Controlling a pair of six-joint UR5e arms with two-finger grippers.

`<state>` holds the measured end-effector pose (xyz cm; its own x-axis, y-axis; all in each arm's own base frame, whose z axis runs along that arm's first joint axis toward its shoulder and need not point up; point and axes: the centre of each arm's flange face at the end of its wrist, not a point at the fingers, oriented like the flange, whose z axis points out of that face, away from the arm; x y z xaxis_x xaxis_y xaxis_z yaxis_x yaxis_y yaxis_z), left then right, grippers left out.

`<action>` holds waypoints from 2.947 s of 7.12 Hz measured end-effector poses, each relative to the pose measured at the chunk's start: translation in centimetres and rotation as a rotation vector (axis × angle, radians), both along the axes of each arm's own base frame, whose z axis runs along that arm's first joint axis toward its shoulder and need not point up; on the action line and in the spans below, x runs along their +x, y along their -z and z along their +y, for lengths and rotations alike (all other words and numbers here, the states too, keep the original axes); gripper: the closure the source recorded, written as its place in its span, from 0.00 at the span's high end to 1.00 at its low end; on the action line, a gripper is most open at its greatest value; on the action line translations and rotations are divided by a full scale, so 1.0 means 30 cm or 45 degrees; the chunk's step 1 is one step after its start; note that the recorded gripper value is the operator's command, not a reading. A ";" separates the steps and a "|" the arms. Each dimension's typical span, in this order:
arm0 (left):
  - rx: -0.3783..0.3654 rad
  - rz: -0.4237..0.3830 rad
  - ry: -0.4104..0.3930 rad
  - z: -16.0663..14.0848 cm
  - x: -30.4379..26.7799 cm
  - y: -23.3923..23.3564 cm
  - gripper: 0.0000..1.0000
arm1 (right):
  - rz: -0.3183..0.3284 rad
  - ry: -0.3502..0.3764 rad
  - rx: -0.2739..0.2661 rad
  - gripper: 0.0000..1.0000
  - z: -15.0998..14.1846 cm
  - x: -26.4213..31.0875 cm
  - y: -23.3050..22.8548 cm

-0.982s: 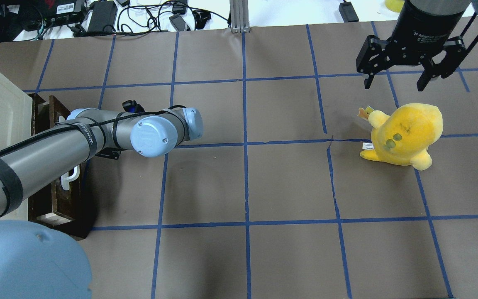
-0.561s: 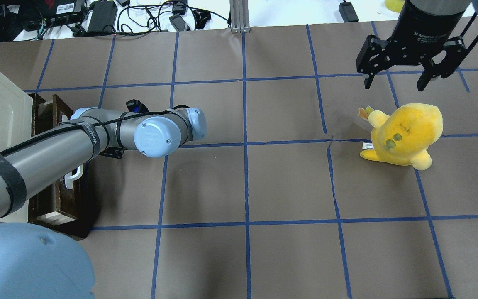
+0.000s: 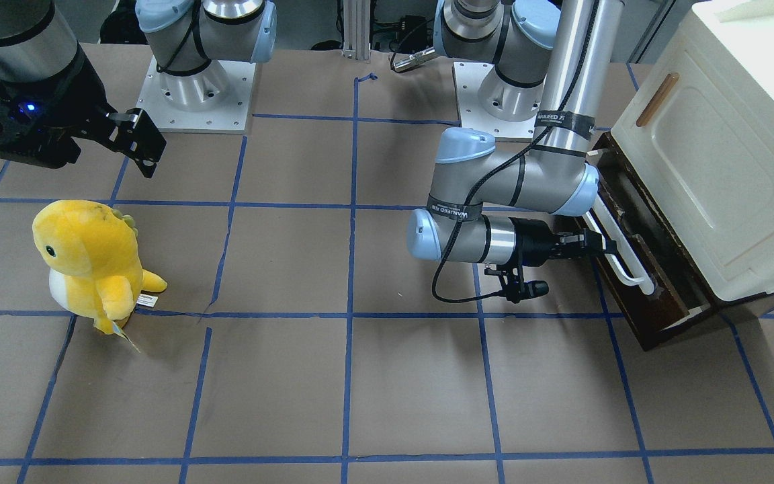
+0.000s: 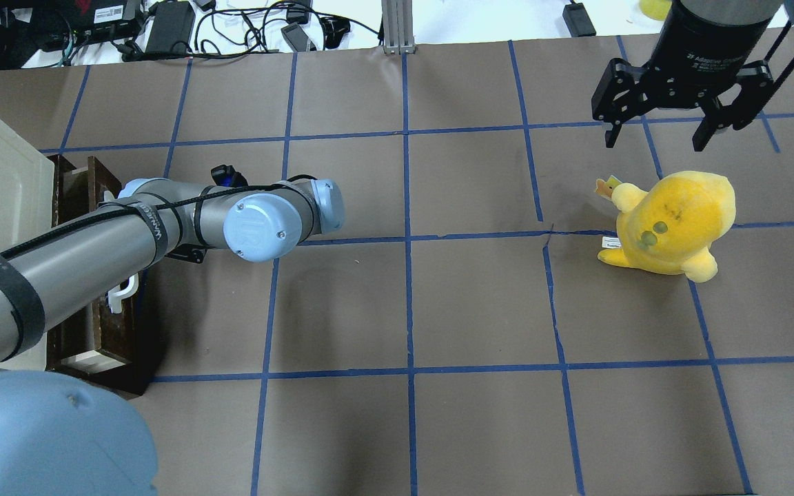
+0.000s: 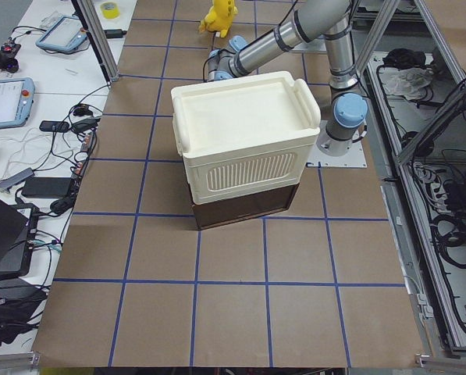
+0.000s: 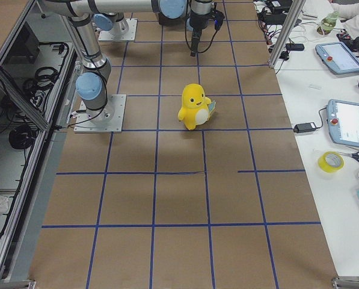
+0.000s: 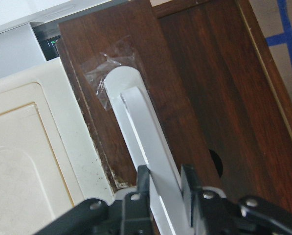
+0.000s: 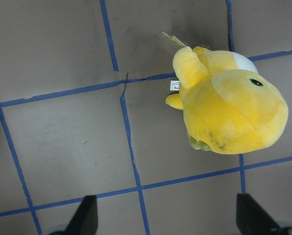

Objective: Pull drawer sideways
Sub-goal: 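Pull the handle with the left gripper, sliding the drawer out, then keep pulling the drawer farther out with the left gripper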

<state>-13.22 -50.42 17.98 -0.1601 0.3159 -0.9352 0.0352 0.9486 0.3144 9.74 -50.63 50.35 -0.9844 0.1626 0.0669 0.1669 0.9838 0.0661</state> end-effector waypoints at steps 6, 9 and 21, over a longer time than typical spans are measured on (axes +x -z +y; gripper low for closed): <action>-0.006 0.002 -0.003 -0.002 0.002 -0.015 0.17 | 0.000 0.000 0.001 1.00 0.000 0.000 0.000; -0.004 0.002 -0.005 -0.008 0.004 -0.012 0.17 | 0.000 0.000 0.000 1.00 0.000 0.000 0.000; 0.012 -0.001 0.053 0.015 -0.073 0.007 0.17 | 0.000 0.000 0.000 1.00 0.000 0.000 0.000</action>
<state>-15.41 -49.96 17.76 -0.1462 0.3312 -0.9321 0.0744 0.9433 0.3235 9.75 -50.63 50.35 -0.9845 0.1624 0.0669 0.1668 0.9838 0.0661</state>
